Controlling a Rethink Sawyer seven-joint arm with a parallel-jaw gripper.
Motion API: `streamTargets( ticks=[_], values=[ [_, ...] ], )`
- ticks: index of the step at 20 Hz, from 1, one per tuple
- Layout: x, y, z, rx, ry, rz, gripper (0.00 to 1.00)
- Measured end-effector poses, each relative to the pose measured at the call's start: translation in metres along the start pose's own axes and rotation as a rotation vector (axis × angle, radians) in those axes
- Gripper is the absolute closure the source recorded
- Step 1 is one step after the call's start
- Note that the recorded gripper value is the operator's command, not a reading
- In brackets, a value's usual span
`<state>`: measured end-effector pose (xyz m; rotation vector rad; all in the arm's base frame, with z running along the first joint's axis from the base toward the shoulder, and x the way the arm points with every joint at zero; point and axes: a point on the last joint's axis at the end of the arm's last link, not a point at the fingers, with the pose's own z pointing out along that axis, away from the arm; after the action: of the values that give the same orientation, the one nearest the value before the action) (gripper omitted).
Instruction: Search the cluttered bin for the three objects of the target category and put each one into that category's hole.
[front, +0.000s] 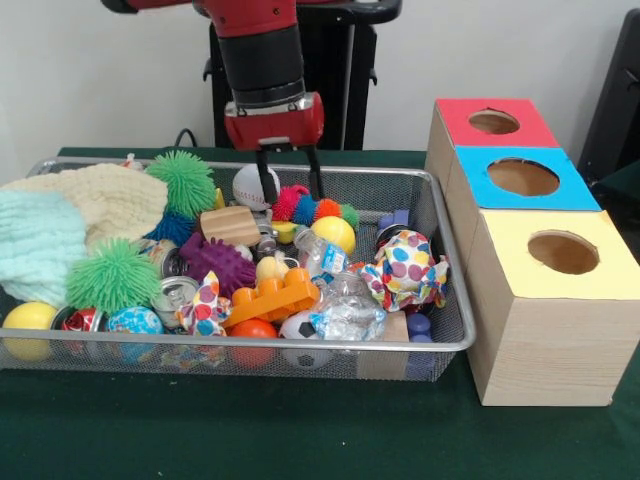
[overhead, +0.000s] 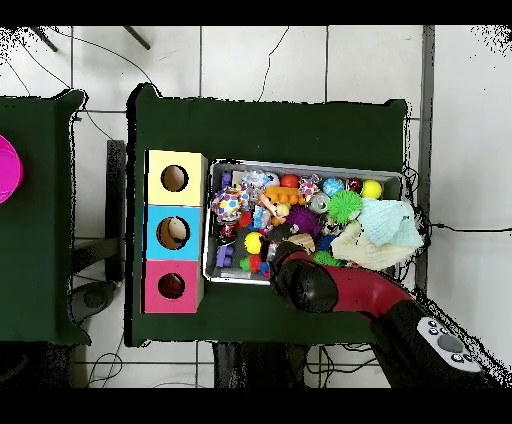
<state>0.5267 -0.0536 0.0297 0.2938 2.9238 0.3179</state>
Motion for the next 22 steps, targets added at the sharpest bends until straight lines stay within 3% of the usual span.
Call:
streamTargets(
  ticks=[2, 9, 14, 22],
  values=[
    [0.012, 0.009, 0.016, -0.041, 0.017, -0.017, 0.00],
    [0.037, 0.019, 0.041, -0.123, 0.049, -0.030, 0.00],
    [0.047, 0.021, 0.047, -0.133, 0.057, -0.053, 0.00],
    [0.061, 0.028, 0.053, -0.106, 0.070, -0.099, 0.00]
  ],
)
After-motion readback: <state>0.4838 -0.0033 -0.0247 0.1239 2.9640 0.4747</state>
